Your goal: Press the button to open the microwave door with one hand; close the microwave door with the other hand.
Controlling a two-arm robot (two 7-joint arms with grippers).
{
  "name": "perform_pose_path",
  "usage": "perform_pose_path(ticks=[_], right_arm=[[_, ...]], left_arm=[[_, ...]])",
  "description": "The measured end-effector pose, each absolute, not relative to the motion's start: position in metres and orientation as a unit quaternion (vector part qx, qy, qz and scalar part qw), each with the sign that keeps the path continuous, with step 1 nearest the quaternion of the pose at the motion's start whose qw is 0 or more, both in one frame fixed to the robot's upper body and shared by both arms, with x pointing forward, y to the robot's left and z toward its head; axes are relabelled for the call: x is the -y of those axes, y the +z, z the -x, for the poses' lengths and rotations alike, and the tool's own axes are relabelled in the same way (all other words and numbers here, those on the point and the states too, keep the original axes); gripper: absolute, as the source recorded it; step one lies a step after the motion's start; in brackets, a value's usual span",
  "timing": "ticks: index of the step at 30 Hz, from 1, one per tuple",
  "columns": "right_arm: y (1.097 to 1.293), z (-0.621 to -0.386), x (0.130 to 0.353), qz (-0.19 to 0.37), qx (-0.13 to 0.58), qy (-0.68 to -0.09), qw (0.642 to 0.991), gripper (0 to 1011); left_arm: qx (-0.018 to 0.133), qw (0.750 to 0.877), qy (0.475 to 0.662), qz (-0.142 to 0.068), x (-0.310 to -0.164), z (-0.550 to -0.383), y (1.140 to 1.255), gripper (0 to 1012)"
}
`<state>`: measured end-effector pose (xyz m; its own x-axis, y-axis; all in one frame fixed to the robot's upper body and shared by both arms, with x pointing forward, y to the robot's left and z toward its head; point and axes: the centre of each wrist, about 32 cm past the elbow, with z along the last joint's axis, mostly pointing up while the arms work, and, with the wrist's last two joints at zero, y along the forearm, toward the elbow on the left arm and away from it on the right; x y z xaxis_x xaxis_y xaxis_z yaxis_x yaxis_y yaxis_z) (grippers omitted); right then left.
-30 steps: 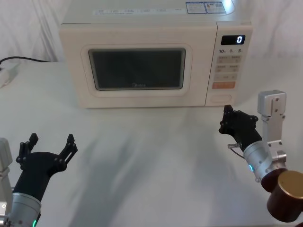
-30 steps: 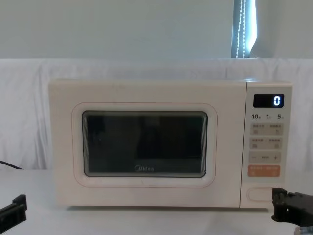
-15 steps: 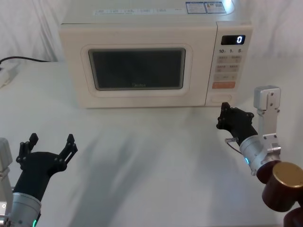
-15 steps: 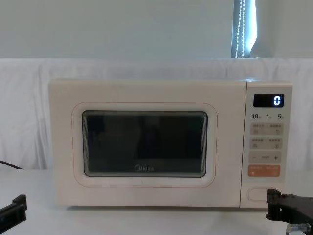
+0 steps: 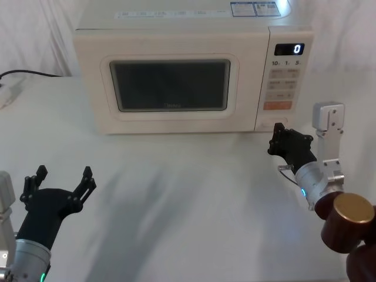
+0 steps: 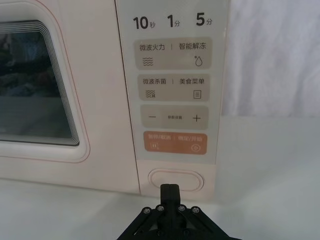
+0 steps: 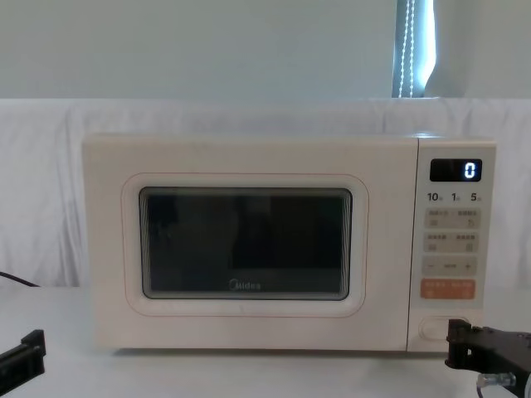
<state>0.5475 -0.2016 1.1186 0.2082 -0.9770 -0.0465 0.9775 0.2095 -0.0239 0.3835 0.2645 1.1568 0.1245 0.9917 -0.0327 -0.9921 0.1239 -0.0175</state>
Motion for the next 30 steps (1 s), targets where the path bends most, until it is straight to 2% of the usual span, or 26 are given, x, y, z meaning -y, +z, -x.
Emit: perform_pose_path(ticks=[30], right_arm=[[1.115,-0.572,0.208,0.013,-0.024,-0.634,0.773,0]], left_arm=[[-0.006,0.75,0.662,0.017,-0.265,-0.384,1.157,1001]])
